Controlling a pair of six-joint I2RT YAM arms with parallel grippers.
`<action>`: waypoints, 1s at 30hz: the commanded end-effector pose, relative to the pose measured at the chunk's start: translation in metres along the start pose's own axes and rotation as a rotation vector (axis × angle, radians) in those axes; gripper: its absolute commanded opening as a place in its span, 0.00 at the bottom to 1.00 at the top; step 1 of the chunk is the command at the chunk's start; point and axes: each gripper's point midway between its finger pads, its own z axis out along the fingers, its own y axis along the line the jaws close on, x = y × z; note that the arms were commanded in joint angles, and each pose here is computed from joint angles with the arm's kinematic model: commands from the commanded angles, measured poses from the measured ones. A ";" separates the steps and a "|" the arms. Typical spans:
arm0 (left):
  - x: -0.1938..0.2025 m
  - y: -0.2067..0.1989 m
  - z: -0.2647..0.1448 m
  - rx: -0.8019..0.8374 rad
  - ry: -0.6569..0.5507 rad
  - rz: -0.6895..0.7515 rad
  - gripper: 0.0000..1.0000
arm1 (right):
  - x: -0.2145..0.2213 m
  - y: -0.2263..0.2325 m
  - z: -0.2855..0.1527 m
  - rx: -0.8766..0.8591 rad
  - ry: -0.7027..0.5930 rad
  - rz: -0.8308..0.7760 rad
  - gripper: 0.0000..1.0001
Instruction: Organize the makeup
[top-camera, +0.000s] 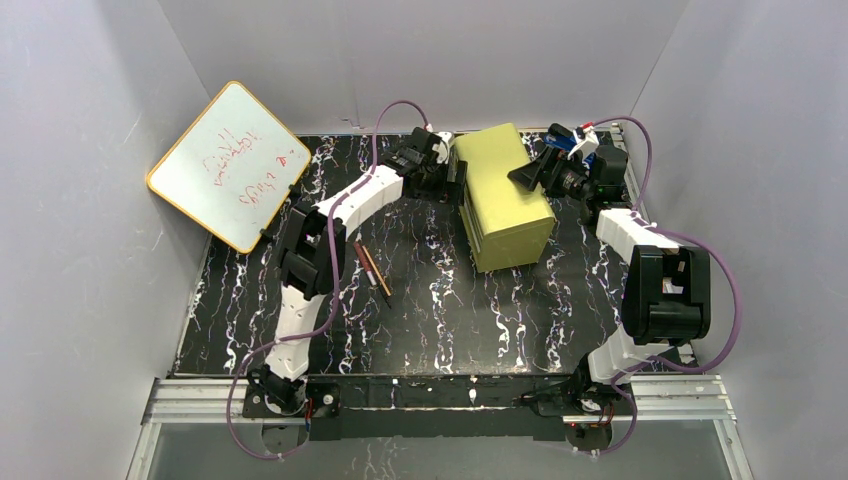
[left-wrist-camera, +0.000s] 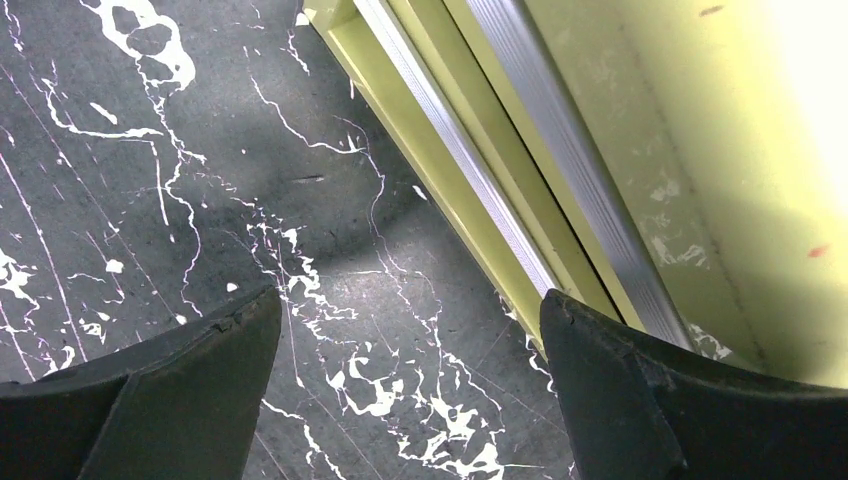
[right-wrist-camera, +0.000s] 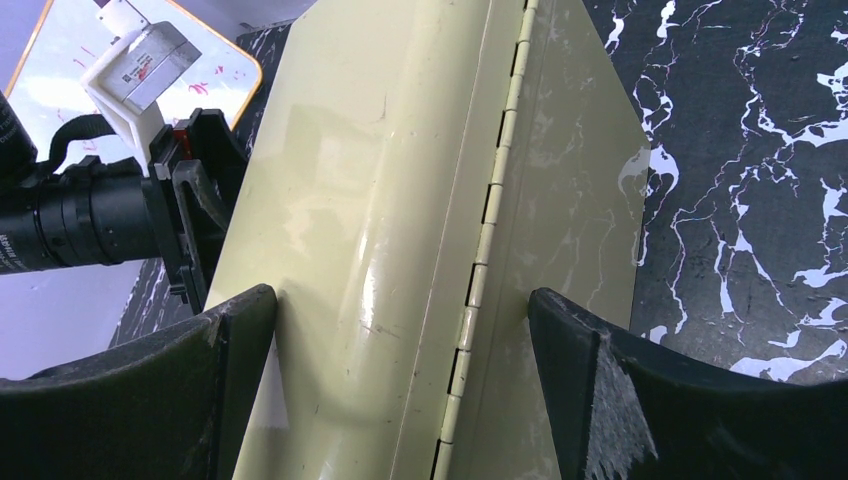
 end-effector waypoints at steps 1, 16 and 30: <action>-0.014 -0.026 -0.004 0.073 -0.058 -0.002 0.98 | 0.085 -0.042 -0.012 0.146 0.244 0.104 1.00; 0.002 0.006 -0.056 0.626 -0.401 -0.372 0.69 | 0.085 -0.041 -0.013 0.141 0.243 0.104 1.00; -0.036 -0.030 -0.023 0.931 -0.411 -0.524 0.44 | 0.083 -0.040 -0.014 0.146 0.243 0.099 1.00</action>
